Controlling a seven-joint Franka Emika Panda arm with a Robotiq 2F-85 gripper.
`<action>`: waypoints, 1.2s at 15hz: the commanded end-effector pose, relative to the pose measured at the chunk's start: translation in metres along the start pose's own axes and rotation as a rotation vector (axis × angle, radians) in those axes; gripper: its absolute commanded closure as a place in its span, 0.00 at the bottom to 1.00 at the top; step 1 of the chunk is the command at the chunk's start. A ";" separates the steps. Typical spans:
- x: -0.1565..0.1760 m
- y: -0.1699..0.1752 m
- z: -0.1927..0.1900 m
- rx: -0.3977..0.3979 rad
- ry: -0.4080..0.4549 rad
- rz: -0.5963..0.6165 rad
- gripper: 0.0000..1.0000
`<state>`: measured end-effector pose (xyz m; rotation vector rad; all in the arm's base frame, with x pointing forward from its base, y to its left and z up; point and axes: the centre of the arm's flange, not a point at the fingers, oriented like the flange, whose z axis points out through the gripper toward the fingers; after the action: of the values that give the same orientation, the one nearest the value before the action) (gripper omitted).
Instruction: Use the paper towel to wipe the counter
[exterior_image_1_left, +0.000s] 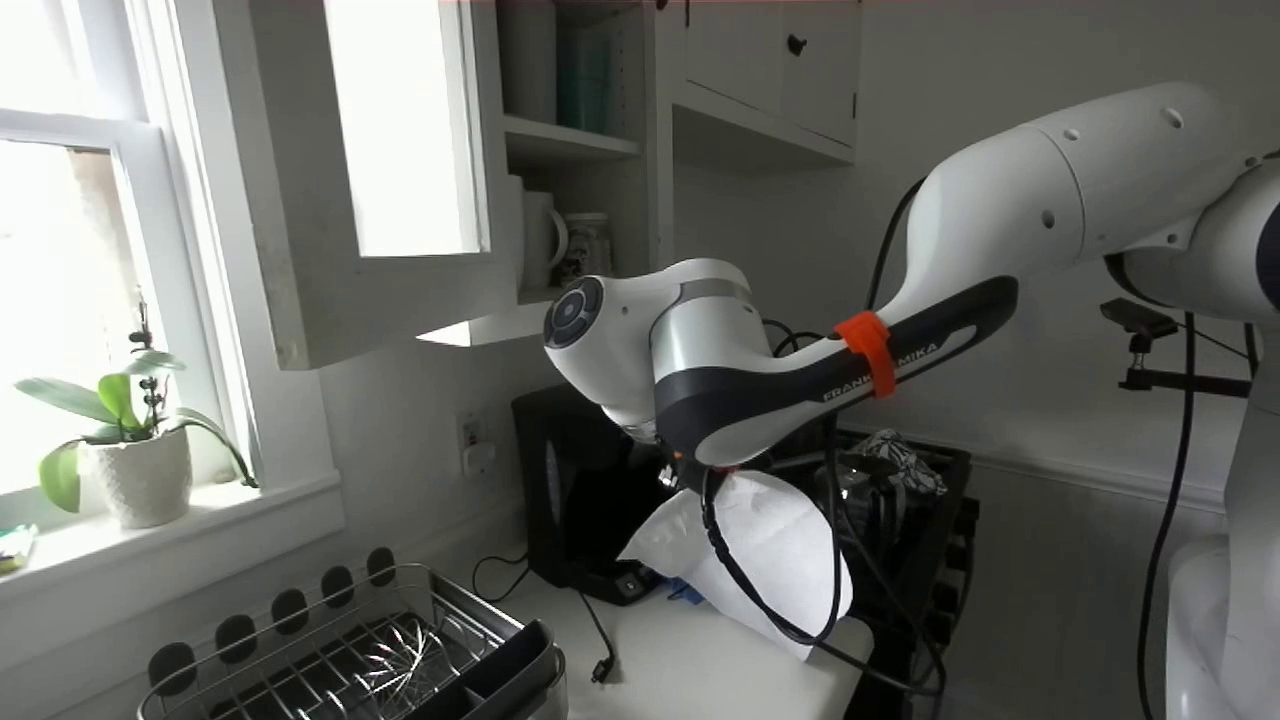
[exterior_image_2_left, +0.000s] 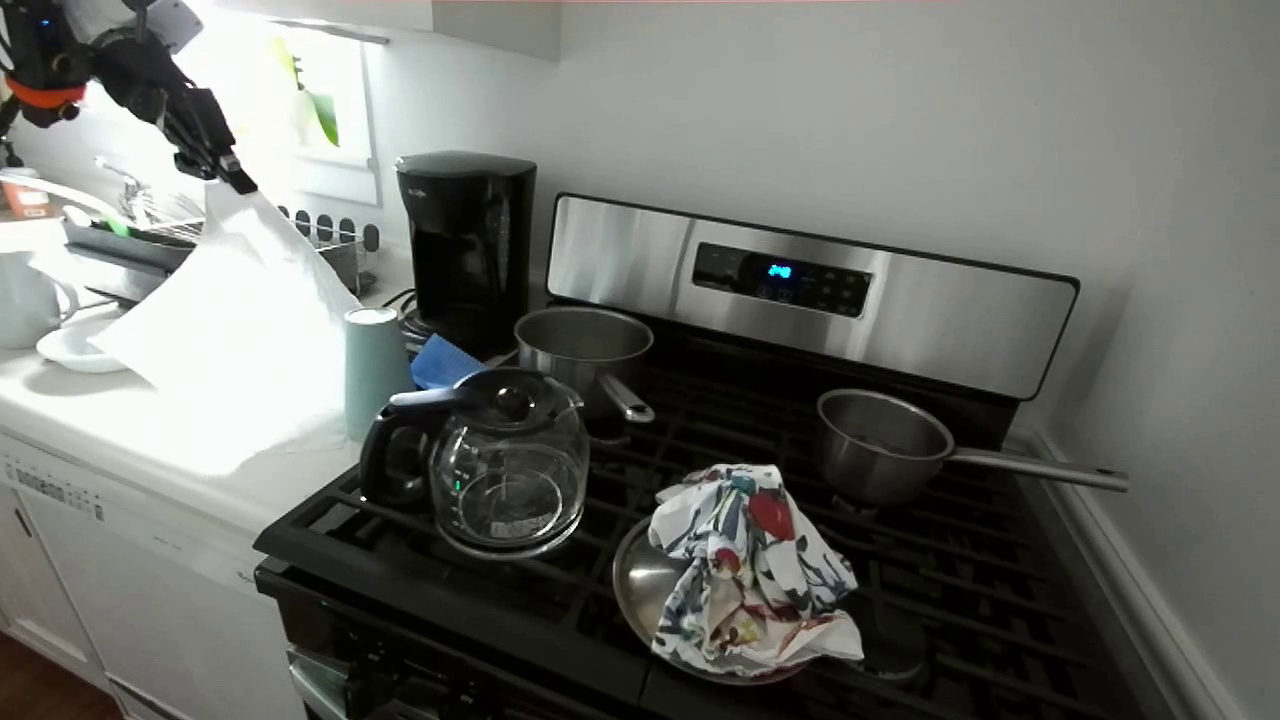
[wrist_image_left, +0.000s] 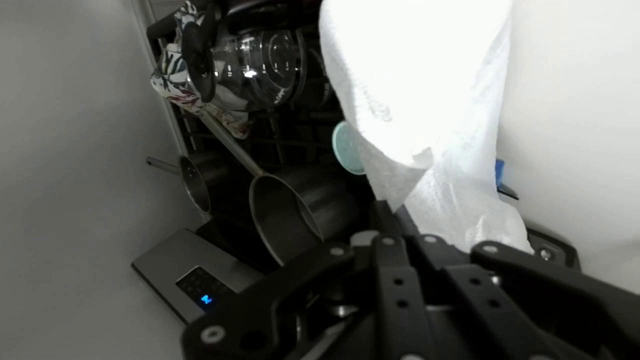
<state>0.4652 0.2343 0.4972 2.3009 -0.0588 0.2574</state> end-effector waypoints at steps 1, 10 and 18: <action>0.010 -0.014 -0.011 0.086 0.020 0.060 0.73; 0.015 -0.023 -0.025 0.275 0.047 0.168 0.12; 0.025 -0.012 -0.027 0.428 0.047 0.352 0.00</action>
<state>0.4888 0.2687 0.5045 2.6311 -0.3220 0.5262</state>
